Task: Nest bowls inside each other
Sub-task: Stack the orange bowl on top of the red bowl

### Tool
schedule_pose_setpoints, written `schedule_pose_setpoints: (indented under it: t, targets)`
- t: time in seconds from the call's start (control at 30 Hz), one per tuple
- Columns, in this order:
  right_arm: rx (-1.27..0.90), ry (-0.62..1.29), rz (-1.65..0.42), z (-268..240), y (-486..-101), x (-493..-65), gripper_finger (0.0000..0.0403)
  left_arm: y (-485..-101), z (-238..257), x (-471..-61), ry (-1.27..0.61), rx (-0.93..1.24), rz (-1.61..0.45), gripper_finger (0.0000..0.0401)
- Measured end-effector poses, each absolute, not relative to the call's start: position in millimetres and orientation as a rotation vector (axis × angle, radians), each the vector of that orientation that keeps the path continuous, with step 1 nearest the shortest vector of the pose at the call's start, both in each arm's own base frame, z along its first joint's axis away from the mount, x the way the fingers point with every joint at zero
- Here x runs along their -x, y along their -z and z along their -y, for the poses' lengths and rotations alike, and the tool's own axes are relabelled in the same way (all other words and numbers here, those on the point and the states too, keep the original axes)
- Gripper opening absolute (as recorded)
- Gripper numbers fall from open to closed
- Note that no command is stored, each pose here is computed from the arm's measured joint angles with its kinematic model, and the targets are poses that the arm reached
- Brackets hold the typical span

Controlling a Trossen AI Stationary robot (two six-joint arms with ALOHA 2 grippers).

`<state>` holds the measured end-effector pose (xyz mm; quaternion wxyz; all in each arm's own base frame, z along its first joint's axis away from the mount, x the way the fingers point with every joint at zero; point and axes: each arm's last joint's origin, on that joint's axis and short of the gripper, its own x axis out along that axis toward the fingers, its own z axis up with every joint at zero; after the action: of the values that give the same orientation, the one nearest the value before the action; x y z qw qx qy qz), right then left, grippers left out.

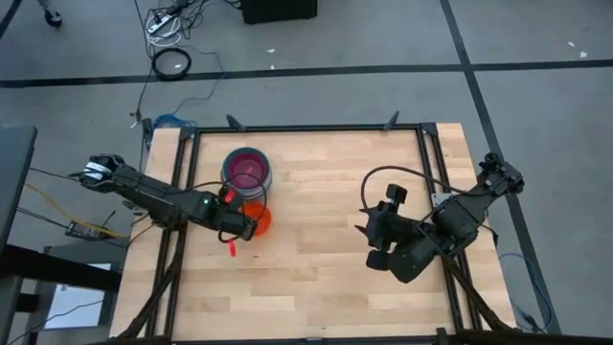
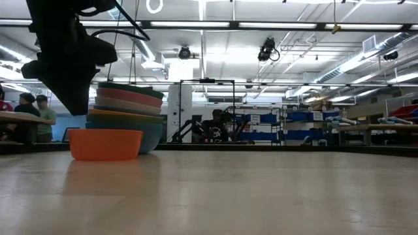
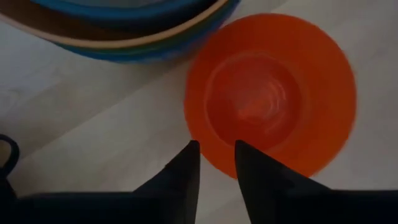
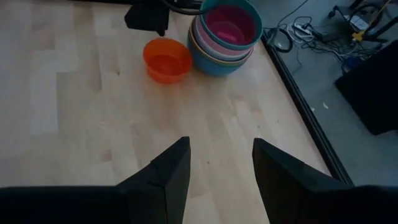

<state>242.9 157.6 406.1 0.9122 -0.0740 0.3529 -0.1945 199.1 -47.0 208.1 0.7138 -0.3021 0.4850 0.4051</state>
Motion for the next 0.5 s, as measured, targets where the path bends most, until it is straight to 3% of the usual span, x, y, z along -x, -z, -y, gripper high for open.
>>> schedule_pose_setpoints:
  t: [0.5]
  targets:
    - [0.139, 0.399, -0.728, -158.5, -405.9, -242.2, 0.0159, -167.2, 50.1, -217.7, -1.021, 0.572, -1.211, 0.012]
